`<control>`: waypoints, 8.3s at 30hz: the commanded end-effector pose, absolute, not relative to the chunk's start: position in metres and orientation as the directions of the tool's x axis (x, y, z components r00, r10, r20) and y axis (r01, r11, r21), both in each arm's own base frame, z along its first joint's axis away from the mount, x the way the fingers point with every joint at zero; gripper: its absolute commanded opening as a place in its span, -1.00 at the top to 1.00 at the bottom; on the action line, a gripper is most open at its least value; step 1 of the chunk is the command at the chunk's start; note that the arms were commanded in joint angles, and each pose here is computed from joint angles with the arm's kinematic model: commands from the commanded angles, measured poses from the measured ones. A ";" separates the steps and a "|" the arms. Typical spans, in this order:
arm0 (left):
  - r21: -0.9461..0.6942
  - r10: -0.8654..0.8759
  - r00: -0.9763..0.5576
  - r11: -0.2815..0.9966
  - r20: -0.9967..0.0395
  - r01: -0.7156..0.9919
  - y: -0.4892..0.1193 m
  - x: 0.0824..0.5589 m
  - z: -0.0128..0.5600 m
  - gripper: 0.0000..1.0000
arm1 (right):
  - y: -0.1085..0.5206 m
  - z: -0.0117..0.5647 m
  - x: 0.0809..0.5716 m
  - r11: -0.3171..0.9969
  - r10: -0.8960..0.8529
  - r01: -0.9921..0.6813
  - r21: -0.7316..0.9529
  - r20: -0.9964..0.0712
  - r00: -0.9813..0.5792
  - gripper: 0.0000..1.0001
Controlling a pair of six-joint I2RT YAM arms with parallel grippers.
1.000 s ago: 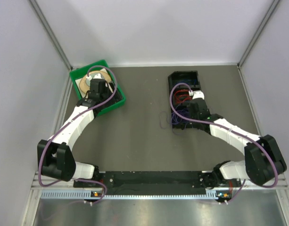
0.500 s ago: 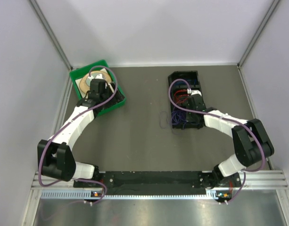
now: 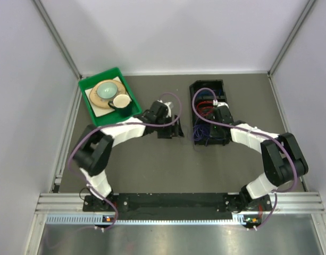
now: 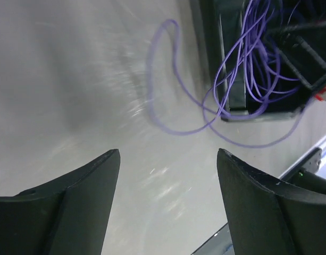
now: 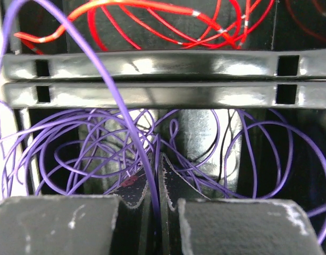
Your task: Untangle the cables
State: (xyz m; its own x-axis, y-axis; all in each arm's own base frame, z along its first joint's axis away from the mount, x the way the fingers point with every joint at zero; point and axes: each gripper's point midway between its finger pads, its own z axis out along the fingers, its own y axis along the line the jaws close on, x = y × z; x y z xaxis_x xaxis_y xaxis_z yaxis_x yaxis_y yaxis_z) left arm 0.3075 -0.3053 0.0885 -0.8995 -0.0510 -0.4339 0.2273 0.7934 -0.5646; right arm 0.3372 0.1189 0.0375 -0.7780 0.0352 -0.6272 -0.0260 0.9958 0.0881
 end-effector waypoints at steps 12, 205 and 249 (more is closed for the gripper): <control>-0.734 -0.046 -0.910 0.608 -0.412 0.301 -0.407 0.332 0.088 -0.41 | 0.123 0.035 0.349 0.985 0.112 0.002 0.174 -0.622 -0.775 1.00; -0.642 -0.411 -0.659 0.753 -0.630 0.144 -0.250 0.395 0.217 -0.77 | 0.138 0.171 0.271 0.979 0.031 -0.143 0.142 -0.808 -0.588 -0.38; -0.548 -0.458 -0.631 0.834 -0.626 -0.062 -0.165 0.380 0.181 -0.77 | 0.241 0.069 0.315 0.951 -0.284 -0.294 -0.091 -0.631 -0.722 0.16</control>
